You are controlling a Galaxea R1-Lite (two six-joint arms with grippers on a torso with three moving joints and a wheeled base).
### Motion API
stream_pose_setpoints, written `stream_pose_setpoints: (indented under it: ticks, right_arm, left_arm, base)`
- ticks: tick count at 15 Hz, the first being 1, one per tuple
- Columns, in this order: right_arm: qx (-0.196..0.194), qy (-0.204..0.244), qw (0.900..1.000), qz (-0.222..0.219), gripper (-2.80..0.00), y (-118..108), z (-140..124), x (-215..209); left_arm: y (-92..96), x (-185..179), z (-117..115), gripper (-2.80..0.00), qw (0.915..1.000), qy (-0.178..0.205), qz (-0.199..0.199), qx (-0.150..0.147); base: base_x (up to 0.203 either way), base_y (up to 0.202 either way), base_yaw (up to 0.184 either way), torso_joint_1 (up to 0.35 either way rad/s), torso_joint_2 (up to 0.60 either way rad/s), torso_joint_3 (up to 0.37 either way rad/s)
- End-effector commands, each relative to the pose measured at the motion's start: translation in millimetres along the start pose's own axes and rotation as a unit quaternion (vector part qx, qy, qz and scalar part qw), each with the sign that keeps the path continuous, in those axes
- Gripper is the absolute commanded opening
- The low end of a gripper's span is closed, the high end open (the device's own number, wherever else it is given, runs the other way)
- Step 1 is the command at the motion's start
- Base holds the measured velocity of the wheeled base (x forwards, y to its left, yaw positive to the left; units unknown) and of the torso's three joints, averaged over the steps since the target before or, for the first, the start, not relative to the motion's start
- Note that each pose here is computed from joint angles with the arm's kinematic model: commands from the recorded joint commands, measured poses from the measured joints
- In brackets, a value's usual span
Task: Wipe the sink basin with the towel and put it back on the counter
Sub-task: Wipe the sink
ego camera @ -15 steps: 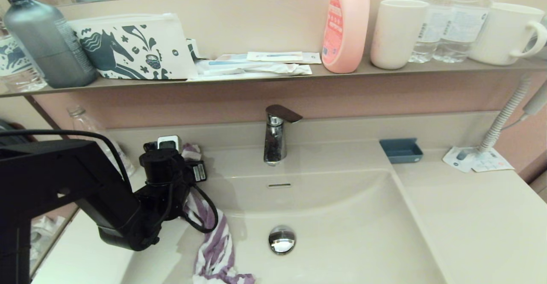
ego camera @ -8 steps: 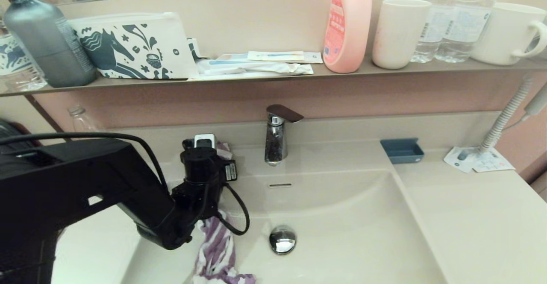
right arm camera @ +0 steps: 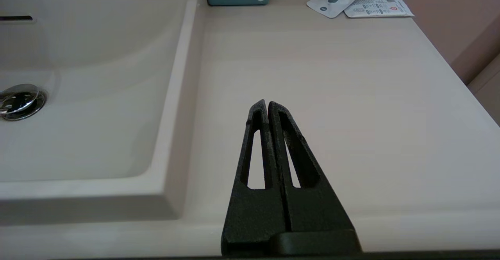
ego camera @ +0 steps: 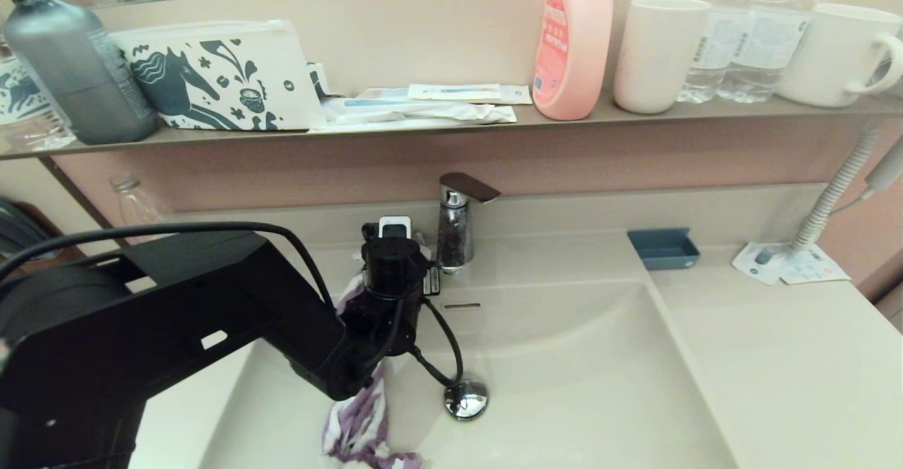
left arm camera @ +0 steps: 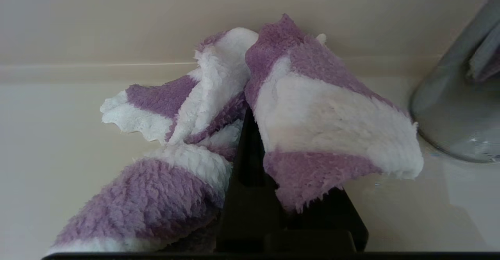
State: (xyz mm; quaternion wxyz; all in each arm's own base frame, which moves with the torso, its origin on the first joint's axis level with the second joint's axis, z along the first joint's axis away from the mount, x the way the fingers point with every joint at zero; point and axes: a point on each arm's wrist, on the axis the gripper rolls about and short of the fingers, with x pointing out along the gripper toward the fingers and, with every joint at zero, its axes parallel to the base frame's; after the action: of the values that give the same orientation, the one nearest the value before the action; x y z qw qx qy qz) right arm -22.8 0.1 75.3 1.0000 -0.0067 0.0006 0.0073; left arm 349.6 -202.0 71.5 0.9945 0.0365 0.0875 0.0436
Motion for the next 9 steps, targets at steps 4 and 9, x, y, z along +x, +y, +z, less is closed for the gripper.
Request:
stream_pose_setpoints:
  ticks: [4, 9]
  right_arm:
    - [0.000, 0.000, 1.000, 0.000, -2.80, 0, 0, 0]
    - [0.000, 0.000, 1.000, 0.000, -2.80, 0, 0, 0]
  left_arm:
    - [45.4, 3, 3, -2.80, 0.9989, 0.012, 0.045, -0.005]
    - [117.8, -19, 5, -2.80, 0.9942, 0.041, 0.099, -0.007]
  base:
    - [0.000, 0.000, 0.000, 0.000, 0.00, 0.000]
    - [0.000, 0.000, 0.000, 0.000, 0.00, 0.000]
